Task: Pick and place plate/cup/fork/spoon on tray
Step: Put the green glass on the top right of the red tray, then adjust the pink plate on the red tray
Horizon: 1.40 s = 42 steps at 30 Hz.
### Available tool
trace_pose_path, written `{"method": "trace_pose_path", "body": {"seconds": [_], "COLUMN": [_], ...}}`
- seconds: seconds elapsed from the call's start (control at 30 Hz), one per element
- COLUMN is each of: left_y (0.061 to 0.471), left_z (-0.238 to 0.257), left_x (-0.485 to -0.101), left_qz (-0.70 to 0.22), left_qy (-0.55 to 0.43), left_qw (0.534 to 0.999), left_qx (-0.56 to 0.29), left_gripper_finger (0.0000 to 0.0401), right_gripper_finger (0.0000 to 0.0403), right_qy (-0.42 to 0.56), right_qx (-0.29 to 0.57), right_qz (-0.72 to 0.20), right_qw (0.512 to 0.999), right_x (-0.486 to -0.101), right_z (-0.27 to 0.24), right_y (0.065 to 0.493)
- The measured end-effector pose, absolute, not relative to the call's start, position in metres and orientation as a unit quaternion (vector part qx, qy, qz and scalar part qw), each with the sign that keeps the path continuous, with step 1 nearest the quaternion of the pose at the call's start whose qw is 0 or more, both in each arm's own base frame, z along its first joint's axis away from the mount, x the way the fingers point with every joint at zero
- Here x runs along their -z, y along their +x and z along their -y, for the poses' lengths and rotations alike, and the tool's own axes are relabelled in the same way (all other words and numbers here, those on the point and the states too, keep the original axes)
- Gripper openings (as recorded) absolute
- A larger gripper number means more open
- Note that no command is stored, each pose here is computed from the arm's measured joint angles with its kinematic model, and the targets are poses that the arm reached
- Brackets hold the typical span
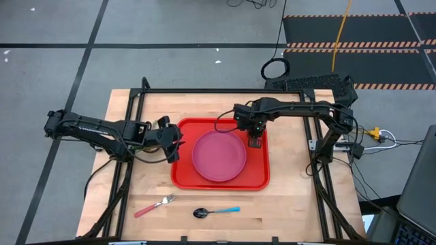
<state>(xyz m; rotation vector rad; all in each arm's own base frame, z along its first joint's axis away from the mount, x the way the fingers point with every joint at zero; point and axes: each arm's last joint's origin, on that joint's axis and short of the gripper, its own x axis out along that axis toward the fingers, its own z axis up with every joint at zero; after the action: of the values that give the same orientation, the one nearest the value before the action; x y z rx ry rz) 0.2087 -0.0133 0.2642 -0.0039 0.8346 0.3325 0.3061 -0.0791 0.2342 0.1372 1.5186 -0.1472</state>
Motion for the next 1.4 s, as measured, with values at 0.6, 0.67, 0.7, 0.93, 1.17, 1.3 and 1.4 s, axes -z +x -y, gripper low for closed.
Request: {"method": "trace_pose_path", "body": {"seconds": [0.6, 0.67, 0.7, 0.93, 1.17, 1.3, 1.4], "left_y": [0.209, 0.209, 0.209, 0.204, 0.203, 0.214, 0.223], "left_z": [0.013, 0.013, 0.013, 0.013, 0.013, 0.015, 0.017], "left_x": [-0.264, -0.264, -0.264, -0.261, -0.25, -0.235, -0.222], "left_qz": [-0.403, -0.403, -0.403, -0.429, -0.476, -0.517, -0.545], "left_qy": [-0.003, -0.003, -0.003, -0.001, -0.011, 0.004, 0.022], "left_qw": [0.901, 0.901, 0.901, 0.888, 0.862, 0.844, 0.829], "left_qx": [-0.161, -0.161, -0.161, -0.166, -0.173, -0.142, -0.123], "left_gripper_finger": [0.0145, 0.0145, 0.0145, 0.0145, 0.0145, 0.0145, 0.0145], "right_gripper_finger": [0.0086, 0.0089, 0.009, 0.0102, 0.0106, 0.0106, 0.0106], "right_qy": [0.067, 0.065, 0.064, 0.067, 0.032, 0.037, 0.05], "right_qx": [0.077, 0.082, 0.088, 0.111, 0.17, 0.199, 0.21], "right_qz": [-0.667, -0.658, -0.653, -0.603, -0.551, -0.528, -0.511], "right_qw": [0.738, 0.746, 0.75, 0.787, 0.816, 0.825, 0.832], "right_x": [-0.243, -0.248, -0.252, -0.284, -0.32, -0.335, -0.343], "right_z": [0.079, 0.078, 0.078, 0.074, 0.059, 0.054, 0.05], "right_y": [0.305, 0.302, 0.301, 0.285, 0.259, 0.242, 0.234]}}
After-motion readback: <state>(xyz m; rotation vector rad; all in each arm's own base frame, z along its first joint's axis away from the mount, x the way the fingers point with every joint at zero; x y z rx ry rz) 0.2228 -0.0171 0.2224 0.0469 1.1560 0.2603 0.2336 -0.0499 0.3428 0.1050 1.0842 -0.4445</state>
